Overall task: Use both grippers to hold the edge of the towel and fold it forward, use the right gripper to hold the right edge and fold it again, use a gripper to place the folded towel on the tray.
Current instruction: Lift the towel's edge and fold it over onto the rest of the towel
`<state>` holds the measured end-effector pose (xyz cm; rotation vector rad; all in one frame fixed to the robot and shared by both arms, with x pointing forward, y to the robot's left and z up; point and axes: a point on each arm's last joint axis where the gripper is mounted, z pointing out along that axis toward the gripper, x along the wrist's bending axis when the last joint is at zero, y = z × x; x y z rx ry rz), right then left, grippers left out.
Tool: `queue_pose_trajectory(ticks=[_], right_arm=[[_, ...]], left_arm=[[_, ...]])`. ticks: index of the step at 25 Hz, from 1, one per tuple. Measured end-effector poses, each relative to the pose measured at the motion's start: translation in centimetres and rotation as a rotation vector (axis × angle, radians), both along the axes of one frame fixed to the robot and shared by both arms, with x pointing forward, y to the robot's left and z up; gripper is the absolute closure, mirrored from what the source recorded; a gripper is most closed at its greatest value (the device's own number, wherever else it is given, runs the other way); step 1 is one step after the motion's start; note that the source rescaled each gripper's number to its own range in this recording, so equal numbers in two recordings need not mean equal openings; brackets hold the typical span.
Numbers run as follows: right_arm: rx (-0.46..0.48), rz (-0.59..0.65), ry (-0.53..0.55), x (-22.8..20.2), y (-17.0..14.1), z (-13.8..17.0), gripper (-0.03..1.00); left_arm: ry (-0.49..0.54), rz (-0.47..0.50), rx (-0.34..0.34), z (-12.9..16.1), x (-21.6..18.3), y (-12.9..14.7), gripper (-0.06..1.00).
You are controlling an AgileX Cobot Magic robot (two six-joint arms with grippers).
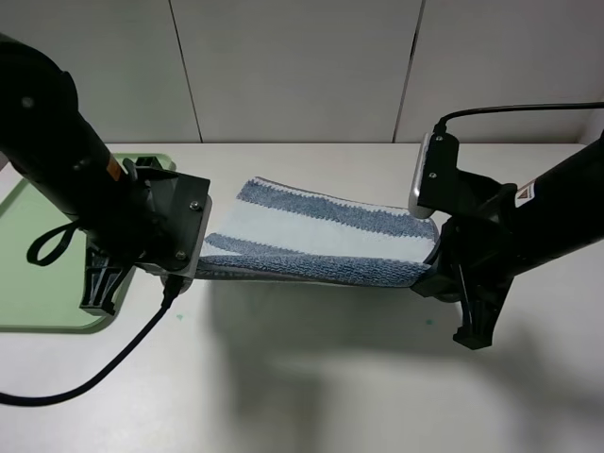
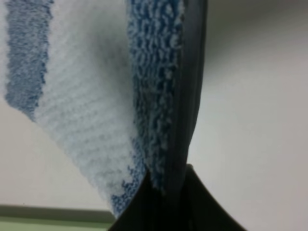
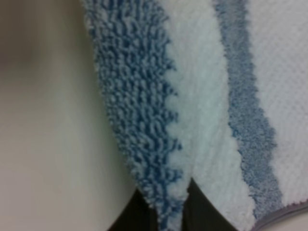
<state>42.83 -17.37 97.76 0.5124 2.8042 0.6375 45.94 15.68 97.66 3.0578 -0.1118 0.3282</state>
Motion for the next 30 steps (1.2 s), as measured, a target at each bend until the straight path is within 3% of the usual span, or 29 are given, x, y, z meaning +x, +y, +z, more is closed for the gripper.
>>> queue_pose_trajectory(ticks=[14, 22, 30], right_arm=[[0.007, -0.046, 0.043, -0.7, -0.4, 0.6, 0.97], [0.004, -0.075, 0.003, -0.1, -0.4, 1.0, 0.97], [-0.01, -0.063, -0.054, 2.5, 0.8, 3.2, 0.97]], left_arm=[[-0.021, -0.004, 0.018, 0.9, -1.3, -0.8, 0.94], [-0.109, 0.026, 0.014, 1.2, -0.5, -0.8, 0.94], [-0.13, 0.064, 0.004, 1.1, 0.8, -0.7, 0.94]])
